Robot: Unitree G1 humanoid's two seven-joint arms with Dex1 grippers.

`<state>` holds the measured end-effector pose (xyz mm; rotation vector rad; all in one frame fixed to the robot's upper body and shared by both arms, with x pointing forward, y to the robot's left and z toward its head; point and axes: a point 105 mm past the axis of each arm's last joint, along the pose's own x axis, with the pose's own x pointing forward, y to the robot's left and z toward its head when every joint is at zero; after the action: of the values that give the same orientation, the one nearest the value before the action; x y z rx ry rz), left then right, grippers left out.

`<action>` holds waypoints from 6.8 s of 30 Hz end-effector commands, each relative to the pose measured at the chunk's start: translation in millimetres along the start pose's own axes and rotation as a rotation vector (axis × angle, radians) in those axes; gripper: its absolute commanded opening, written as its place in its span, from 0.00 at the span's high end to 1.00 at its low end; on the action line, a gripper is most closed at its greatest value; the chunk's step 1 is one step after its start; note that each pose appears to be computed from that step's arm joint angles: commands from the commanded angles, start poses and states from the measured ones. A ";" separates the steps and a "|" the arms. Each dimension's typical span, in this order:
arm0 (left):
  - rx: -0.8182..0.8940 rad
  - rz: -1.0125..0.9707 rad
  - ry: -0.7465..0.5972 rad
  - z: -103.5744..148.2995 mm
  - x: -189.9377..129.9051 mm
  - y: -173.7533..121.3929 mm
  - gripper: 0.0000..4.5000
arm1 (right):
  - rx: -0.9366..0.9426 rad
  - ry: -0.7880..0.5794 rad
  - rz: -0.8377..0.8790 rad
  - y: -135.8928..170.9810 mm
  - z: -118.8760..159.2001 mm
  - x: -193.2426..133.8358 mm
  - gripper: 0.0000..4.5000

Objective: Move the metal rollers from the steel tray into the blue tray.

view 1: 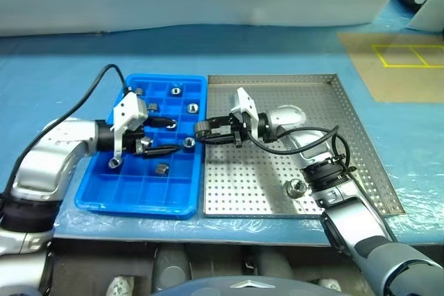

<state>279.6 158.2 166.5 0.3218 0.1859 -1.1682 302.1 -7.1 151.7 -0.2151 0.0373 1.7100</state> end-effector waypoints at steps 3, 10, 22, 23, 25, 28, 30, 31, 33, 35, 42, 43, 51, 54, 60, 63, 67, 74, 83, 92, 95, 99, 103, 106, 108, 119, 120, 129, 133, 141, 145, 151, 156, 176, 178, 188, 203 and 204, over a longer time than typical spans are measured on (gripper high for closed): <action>0.009 0.003 -0.027 12.1 -0.1 -16.1 0.17 | 0.026 -0.005 0.134 21.5 -0.8 11.4 0.73; 0.014 -0.073 -0.017 13.4 14.2 -20.2 0.17 | 0.014 -0.007 0.092 28.6 -10.6 25.7 0.73; 0.054 -0.211 -0.011 15.1 23.7 -19.6 0.17 | -0.027 0.008 0.039 31.7 -16.0 37.6 0.73; 0.044 -0.249 -0.035 19.0 16.2 -23.9 0.17 | -0.022 0.009 0.049 33.3 -16.6 38.2 0.73; 0.007 -0.304 -0.076 28.3 -2.0 -31.2 0.17 | -0.014 0.015 0.078 37.6 -17.7 39.2 0.73; -0.024 -0.297 -0.018 26.7 -26.9 -33.7 0.17 | -0.006 0.018 0.110 41.5 -16.7 38.7 0.73; -0.017 -0.269 0.037 21.3 -39.7 -34.5 0.17 | -0.012 0.024 0.126 41.8 -17.0 39.0 0.73; -0.018 -0.256 0.052 20.0 -44.0 -36.1 0.17 | -0.012 0.025 0.137 42.1 -17.0 39.9 0.73; -0.018 -0.240 0.072 17.6 -49.0 -40.2 0.17 | -0.017 0.023 0.152 42.2 -16.5 42.0 0.73; -0.026 -0.236 0.093 13.3 -53.1 -49.4 0.17 | -0.023 0.016 0.175 43.0 -15.0 46.3 0.73; -0.055 -0.182 0.103 12.5 -58.6 -64.9 0.17 | -0.042 -0.005 0.251 49.9 -15.5 68.6 0.73; -0.057 -0.176 0.109 10.9 -58.2 -66.2 0.17 | -0.045 -0.014 0.259 51.0 -14.0 72.2 0.73; -0.052 -0.147 0.103 8.3 -54.2 -64.6 0.17 | -0.082 -0.025 0.226 41.4 -13.0 79.2 0.56; -0.049 -0.149 0.100 8.1 -52.0 -64.5 0.17 | -0.081 -0.001 0.198 36.1 -17.1 77.6 0.36; -0.038 -0.153 0.097 8.9 -49.8 -58.3 0.17 | -0.090 0.004 0.181 29.6 -14.9 69.4 0.31; -0.024 -0.163 0.082 10.3 -42.2 -54.0 0.17 | -0.105 -0.011 0.119 19.7 -8.5 60.0 0.31; -0.011 -0.176 0.058 11.7 -33.4 -47.5 0.17 | -0.100 -0.013 0.037 7.6 -4.6 41.3 0.31; 0.009 -0.201 0.045 12.3 -26.0 -34.2 0.17 | -0.098 -0.019 -0.055 2.1 -1.9 25.8 0.31; 0.048 -0.198 0.019 24.3 -21.1 -14.6 0.17 | -0.149 -0.056 -0.208 -17.5 15.6 -6.3 0.31; 0.069 -0.202 0.012 32.9 -21.1 -8.8 0.17 | -0.185 -0.097 -0.089 -5.2 35.5 18.6 0.31; 0.068 -0.203 0.008 32.8 -20.3 -10.1 0.17 | -0.211 -0.050 -0.023 0.0 34.9 16.1 0.31; 0.056 -0.205 0.004 29.7 -18.2 -14.5 0.17 | -0.318 0.131 0.068 6.2 16.0 -0.2 0.31; 0.041 -0.206 -0.002 27.1 -17.3 -18.2 0.17 | -0.426 0.309 0.129 9.9 -0.9 -27.7 0.31; 0.030 -0.207 -0.005 24.6 -16.5 -19.6 0.17 | -0.597 0.435 0.218 13.1 -3.5 -35.4 0.31; 0.026 -0.207 -0.008 24.2 -15.9 -18.7 0.17 | -0.697 0.427 0.285 16.0 6.0 -21.2 0.31; -0.004 -0.072 0.011 23.1 -39.9 -12.7 0.17 | -0.940 0.289 0.466 23.1 22.4 73.8 0.31; -0.012 -0.050 0.015 22.6 -44.5 -13.9 0.17 | -0.950 0.282 0.474 23.5 23.2 79.0 0.31; -0.057 0.136 0.049 15.4 -73.8 -33.0 0.17 | -1.022 0.249 0.613 34.1 17.2 102.4 0.31; -0.064 0.204 0.087 8.3 -82.3 -40.0 0.17 | -1.044 0.229 0.673 41.5 14.0 113.7 0.31; -0.052 0.277 0.081 9.3 -87.8 -43.1 0.17 | -1.094 0.271 0.632 29.1 15.7 129.7 0.31; -0.039 0.294 0.078 11.4 -88.9 -37.1 0.17 | -1.165 0.323 0.582 16.9 19.8 130.1 0.31; -0.023 0.300 0.090 12.2 -91.7 -25.0 0.17 | -1.367 0.465 0.676 11.2 1.2 118.4 0.31; -0.003 0.288 0.078 16.6 -89.7 -16.8 0.17 | -1.463 0.459 0.764 20.5 -7.9 120.8 0.31; 0.018 0.246 0.058 17.0 -75.6 -18.6 0.17 | -1.643 0.590 0.932 15.0 -32.2 114.0 0.31; 0.016 0.247 0.057 16.4 -75.7 -18.9 0.17 | -1.641 0.582 0.950 17.6 -35.4 113.6 0.31; 0.020 0.243 0.049 17.6 -74.4 -16.8 0.17 | -1.630 0.552 0.978 22.2 -42.6 106.5 0.75; 0.037 0.220 0.046 20.4 -70.8 -7.5 0.17 | -1.620 0.536 0.945 20.6 -35.7 106.7 0.98; 0.037 0.219 0.046 20.4 -70.4 -7.4 0.17 | -1.618 0.537 0.938 20.0 -34.6 106.9 0.98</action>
<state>244.8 210.8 198.5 0.3546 0.1902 -0.9446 270.9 96.9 105.4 -2.0583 -1.0514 2.0779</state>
